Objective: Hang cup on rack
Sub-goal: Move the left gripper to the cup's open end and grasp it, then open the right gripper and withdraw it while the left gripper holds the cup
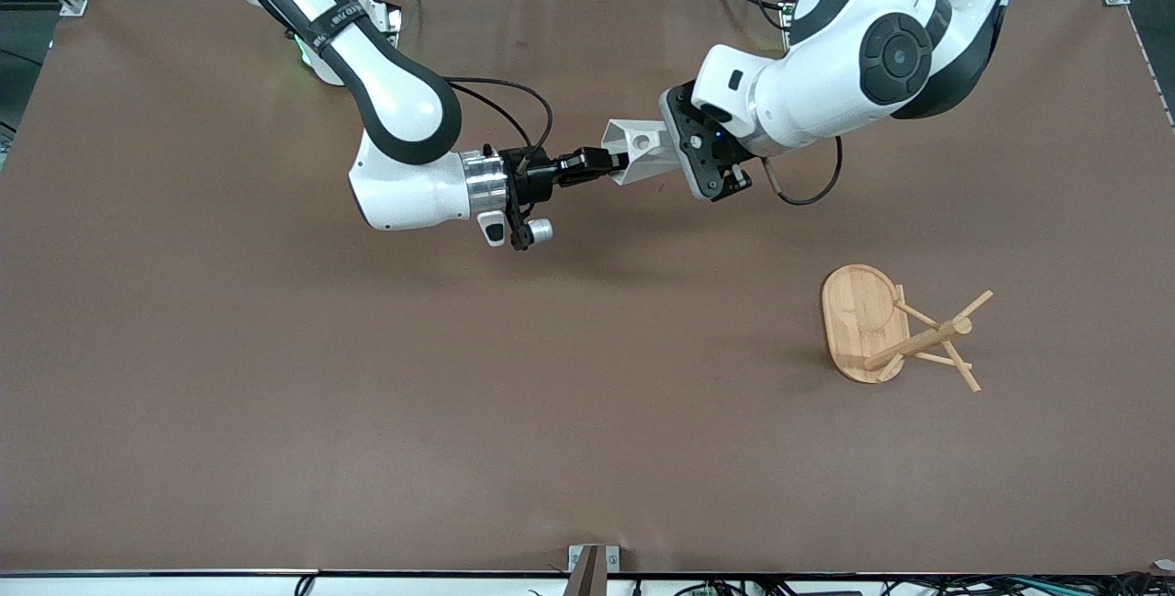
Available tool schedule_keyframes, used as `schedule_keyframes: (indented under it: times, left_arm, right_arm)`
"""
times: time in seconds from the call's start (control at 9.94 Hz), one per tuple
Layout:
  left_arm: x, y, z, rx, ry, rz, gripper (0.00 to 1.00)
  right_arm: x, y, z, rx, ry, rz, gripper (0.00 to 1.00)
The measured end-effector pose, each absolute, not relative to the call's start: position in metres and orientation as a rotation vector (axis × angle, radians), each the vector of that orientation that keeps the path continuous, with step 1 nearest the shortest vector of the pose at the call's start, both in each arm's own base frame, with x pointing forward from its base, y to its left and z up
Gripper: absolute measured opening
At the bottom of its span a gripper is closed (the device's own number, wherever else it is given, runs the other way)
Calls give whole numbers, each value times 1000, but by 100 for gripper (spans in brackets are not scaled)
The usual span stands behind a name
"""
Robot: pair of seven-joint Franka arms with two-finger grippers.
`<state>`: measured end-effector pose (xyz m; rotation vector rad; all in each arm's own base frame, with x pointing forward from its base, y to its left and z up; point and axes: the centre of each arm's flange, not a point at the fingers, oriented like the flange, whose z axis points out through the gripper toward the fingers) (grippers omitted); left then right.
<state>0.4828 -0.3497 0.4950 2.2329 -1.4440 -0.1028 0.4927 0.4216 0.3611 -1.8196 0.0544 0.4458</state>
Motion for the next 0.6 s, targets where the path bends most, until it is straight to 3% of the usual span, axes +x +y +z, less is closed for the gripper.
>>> schedule_keyframes:
  times: [0.6]
  left_arm:
    - [477,-352,483,2212,-1449,-175,96]
  right_arm:
    - [492,422,365,-1819,62,431,5]
